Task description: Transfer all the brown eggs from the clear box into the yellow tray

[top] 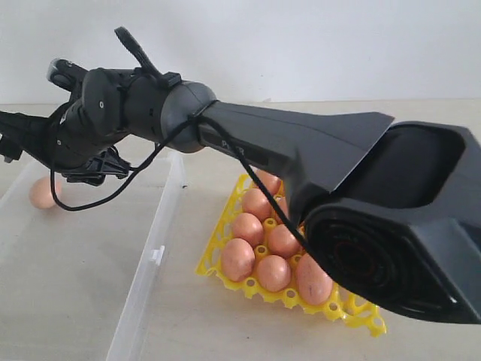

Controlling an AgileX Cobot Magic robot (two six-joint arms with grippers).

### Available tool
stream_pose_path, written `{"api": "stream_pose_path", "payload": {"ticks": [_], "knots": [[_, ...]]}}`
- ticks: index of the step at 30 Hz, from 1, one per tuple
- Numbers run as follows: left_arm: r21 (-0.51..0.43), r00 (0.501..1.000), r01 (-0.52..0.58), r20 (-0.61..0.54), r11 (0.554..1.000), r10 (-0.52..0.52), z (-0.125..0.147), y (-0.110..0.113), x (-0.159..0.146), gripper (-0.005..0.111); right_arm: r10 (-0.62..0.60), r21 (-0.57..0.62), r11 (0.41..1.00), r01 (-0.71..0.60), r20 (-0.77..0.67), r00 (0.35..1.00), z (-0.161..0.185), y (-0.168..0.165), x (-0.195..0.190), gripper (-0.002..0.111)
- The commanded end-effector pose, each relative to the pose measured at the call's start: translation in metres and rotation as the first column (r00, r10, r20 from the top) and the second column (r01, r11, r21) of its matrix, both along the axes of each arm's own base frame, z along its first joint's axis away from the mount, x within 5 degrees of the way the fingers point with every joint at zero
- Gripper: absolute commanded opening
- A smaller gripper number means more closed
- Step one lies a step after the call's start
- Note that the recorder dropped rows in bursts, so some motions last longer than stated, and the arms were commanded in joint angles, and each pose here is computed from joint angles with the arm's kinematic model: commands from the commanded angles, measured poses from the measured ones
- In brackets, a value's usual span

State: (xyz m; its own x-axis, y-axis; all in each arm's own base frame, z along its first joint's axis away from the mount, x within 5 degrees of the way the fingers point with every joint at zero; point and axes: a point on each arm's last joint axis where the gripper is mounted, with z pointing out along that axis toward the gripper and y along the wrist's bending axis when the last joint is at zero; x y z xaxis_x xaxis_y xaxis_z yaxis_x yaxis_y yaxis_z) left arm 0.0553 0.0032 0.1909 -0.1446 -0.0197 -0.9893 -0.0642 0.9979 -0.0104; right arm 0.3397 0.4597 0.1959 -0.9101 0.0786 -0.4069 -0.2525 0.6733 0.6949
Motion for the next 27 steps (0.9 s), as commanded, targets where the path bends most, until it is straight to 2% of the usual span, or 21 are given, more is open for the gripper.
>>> {"api": "stream_pose_path", "payload": {"ticks": [1,10,19,23,27], "knots": [[-0.005,1.000,0.000,0.002,1.000,0.000,0.001,0.000,0.000,-0.004,0.032,-0.012,0.999,-0.032,-0.008,0.999,-0.003,0.004,0.008,0.075],[-0.005,1.000,0.000,0.002,1.000,0.000,0.001,0.000,0.000,-0.004,0.059,-0.033,0.998,-0.061,-0.040,0.997,-0.027,0.007,0.016,0.075],[-0.005,1.000,0.000,0.002,1.000,0.000,0.001,0.000,0.000,-0.004,0.072,-0.029,0.997,-0.072,0.019,0.997,-0.025,0.004,0.023,0.075],[-0.005,1.000,0.000,0.002,1.000,0.000,0.001,0.000,0.000,-0.004,0.145,-0.090,0.986,-0.141,0.032,0.989,-0.025,0.002,0.019,0.075],[-0.005,1.000,0.000,0.002,1.000,0.000,0.001,0.000,0.000,-0.004,0.252,-0.264,0.940,-0.216,0.109,0.962,-0.005,-0.011,0.015,0.075]]}}
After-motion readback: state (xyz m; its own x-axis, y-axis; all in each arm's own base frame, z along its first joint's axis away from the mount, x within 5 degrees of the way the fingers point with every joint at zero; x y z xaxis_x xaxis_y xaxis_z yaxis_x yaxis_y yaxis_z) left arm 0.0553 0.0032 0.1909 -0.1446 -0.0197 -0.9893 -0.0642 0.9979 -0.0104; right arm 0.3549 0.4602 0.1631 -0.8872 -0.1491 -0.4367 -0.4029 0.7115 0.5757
